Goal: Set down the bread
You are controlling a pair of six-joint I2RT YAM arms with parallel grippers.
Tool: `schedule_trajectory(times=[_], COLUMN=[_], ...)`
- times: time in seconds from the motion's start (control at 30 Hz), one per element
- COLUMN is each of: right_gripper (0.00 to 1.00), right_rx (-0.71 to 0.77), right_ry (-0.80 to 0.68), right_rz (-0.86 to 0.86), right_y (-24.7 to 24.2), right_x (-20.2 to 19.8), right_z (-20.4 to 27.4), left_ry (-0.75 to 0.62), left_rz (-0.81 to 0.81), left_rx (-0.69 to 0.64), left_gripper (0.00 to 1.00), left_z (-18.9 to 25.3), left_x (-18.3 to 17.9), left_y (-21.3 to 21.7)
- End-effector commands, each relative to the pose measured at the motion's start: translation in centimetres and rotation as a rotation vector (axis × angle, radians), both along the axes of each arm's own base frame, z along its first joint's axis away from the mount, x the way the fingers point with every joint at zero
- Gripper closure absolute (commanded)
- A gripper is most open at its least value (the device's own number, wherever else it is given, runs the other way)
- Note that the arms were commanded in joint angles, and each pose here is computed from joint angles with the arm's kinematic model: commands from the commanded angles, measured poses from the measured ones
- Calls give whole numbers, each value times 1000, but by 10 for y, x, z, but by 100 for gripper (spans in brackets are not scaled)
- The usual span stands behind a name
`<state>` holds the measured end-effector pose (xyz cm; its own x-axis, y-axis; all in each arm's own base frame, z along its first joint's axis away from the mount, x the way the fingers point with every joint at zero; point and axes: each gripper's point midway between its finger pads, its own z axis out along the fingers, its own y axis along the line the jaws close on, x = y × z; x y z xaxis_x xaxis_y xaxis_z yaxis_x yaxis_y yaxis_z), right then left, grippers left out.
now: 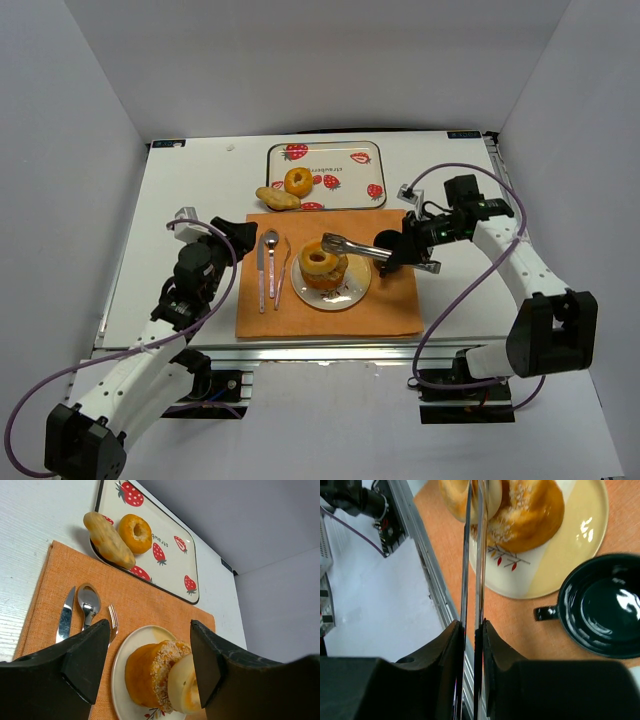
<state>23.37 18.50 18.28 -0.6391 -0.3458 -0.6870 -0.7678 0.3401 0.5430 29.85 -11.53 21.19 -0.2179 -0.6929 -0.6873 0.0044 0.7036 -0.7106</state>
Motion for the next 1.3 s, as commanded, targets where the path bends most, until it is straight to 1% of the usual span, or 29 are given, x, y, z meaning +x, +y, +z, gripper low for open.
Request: schedule_trajectory(times=[0.0,0.27,0.3,0.33,0.57,0.6,0.7,0.9,0.93,1.27], right_gripper=[100,100,99,95,85,80,73,62,59,55], right_rx=[11,-11,-8,-6,0,0,0,11,13,36], right_ry=[-114,-139,-143,-137,-149,-145,-136,-139,-134,-152], right_rz=[63,41,40,37,28,27,26,16,14,2], right_y=[-2,-4,-3,-3,-1,-1,-1,0,1,4], right_x=[-15,-9,-7,-6,0,0,-1,1,2,10], right_z=[9,5,5,5,8,8,5,8,8,21], left_ry=[-11,-17,-14,-16,-17,-18,-17,-18,-17,-17], left_rz=[-15,-19,-18,-16,-6,-5,-6,-6,-8,-3], left_rx=[-11,-20,-18,-21,-26,-26,-26,-26,-26,-24], left_gripper=[26,26,26,26,26,26,26,26,26,26], left_z=[-1,1,0,1,-1,-1,-1,-1,-1,0], left_x=[1,0,-1,-2,-5,-6,-6,-5,-5,-6], left_y=[-3,-4,-3,-3,0,1,1,0,0,1])
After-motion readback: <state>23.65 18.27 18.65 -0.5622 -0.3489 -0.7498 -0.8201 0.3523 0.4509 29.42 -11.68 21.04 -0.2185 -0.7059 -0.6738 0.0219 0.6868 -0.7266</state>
